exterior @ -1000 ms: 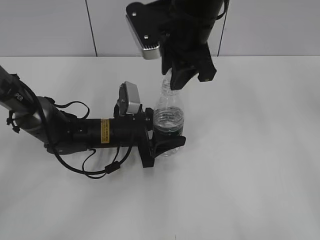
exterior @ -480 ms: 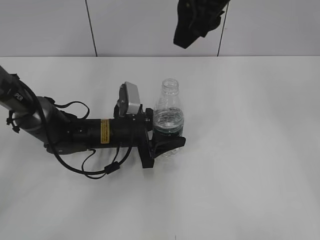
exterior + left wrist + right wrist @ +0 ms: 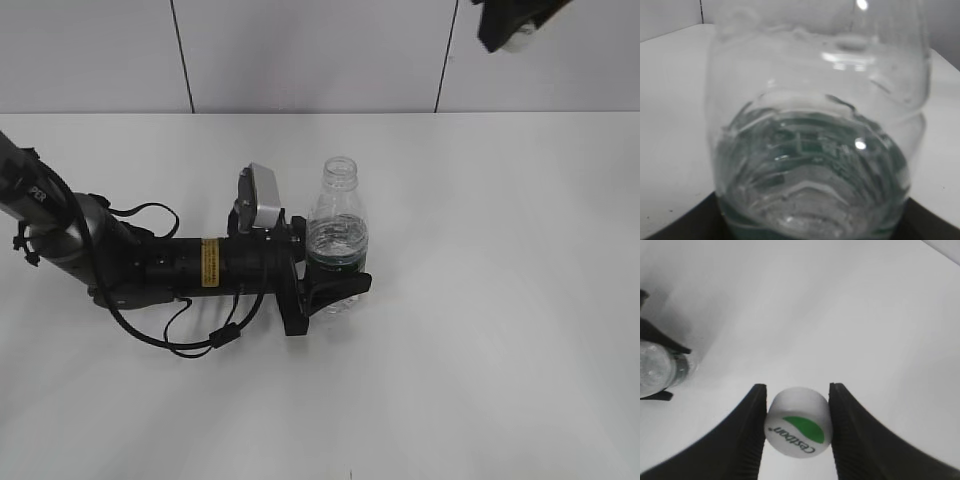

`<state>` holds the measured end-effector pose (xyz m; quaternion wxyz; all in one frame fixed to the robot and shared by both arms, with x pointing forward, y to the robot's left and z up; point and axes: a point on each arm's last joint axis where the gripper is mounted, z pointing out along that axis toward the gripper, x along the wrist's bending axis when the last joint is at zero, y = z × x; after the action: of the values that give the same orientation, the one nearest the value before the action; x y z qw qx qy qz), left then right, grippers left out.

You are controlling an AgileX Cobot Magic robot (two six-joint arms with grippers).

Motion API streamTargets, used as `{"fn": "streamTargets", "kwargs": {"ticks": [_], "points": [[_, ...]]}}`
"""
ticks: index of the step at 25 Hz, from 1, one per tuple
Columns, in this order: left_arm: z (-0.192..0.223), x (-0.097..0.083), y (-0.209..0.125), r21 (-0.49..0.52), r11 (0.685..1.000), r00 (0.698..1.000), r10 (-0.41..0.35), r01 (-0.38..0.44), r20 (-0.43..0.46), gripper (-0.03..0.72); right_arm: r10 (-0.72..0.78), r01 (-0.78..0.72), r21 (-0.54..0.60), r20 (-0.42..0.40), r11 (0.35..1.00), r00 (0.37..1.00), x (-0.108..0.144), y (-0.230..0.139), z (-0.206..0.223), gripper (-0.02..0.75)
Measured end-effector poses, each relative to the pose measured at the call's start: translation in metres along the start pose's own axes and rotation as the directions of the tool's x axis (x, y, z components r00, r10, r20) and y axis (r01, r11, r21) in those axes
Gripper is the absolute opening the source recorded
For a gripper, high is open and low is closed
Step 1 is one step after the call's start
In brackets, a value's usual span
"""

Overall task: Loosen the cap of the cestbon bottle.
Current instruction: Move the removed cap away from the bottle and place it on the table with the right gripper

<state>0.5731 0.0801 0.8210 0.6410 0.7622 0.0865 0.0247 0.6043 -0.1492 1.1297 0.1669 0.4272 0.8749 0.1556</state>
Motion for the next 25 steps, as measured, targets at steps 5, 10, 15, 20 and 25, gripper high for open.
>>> {"fn": "streamTargets", "kwargs": {"ticks": [5,10,15,20,25], "points": [[0.0,0.0,0.0,0.0,1.0,1.0,0.0,0.0,0.0,0.408,0.167,-0.169,0.075,0.026,0.983,0.986,-0.049,-0.03,0.019,0.29],[0.0,0.001,0.0,-0.005,1.0,1.0,-0.005,0.005,-0.013,0.408,0.281,-0.282,0.104,0.029,0.954,0.959,-0.073,-0.072,0.068,0.29],[0.0,0.003,0.001,-0.009,1.0,0.999,-0.014,0.014,-0.037,0.408,0.33,-0.33,0.171,0.026,0.928,0.944,-0.075,-0.106,0.121,0.29],[0.0,0.004,0.001,-0.011,1.0,0.999,-0.016,0.016,-0.042,0.408,0.336,-0.329,0.239,0.014,0.914,0.942,-0.074,-0.118,0.173,0.29],[0.0,0.004,0.001,-0.01,1.0,0.999,-0.017,0.017,-0.044,0.408,0.341,-0.328,0.284,0.003,0.901,0.94,-0.071,-0.129,0.21,0.29]]}}
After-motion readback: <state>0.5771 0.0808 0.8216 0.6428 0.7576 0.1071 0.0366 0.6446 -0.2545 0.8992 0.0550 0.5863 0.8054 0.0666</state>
